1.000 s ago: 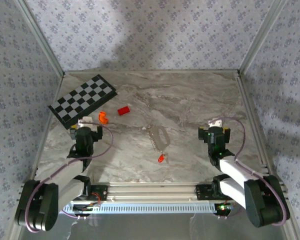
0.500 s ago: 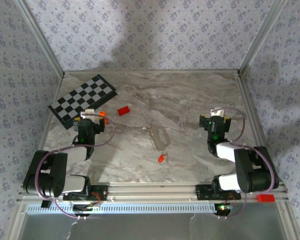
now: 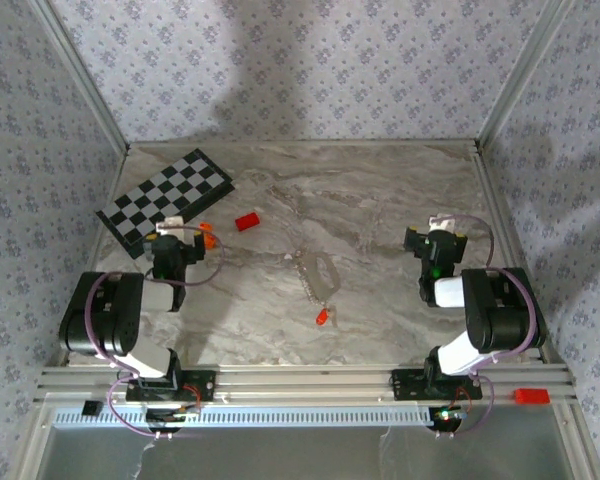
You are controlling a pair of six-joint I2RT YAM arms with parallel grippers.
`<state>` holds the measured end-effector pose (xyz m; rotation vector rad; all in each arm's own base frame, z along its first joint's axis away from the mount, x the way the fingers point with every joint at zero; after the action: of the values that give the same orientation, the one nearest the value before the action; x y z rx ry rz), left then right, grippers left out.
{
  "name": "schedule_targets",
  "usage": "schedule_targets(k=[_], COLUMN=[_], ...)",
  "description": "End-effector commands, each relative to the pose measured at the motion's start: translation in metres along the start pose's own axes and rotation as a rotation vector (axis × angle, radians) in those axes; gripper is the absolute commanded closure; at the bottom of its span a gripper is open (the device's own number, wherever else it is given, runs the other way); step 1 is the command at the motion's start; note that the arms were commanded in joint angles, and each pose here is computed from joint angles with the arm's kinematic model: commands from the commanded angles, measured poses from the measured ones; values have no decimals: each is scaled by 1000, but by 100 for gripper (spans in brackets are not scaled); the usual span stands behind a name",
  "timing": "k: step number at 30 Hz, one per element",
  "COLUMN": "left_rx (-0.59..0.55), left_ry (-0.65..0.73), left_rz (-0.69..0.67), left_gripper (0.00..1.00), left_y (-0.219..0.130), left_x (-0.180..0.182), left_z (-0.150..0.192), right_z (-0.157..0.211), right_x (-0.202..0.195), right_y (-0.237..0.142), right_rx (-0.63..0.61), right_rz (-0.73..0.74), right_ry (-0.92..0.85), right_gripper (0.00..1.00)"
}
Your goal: Put the keys on the keyring
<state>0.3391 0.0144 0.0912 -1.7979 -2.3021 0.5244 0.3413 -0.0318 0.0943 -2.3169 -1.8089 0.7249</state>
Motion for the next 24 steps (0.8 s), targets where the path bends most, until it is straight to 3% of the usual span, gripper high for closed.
schedule_targets(k=[1, 6, 24], left_rx=[-43, -36, -37], left_ry=[-47, -84, -86], left_rz=[31, -30, -30], left_gripper=[0, 0, 0], left_y=[8, 10, 10], left_x=[-7, 4, 4], left_z=[-20, -21, -21], right_z=[-10, -10, -11], right_x=[-2, -3, -2], right_y=[3, 3, 3], right_rx=[-35, -37, -39], right_rz=[3, 7, 10], right_ry=[16, 16, 12], right_gripper=[0, 0, 0])
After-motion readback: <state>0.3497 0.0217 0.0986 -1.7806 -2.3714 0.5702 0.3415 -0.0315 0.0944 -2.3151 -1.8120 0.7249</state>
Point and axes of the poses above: each hand's point on the last joint's axis, 136 mm out from that joint toward the fingers, its own y axis out along the fingers, its own x axis along the line the jaws close on, z = x × y, the point moved 4 cm from there along -y, back along the fingers, and after that the axes turned 12 degrees about -y, right-handed, at the moved point
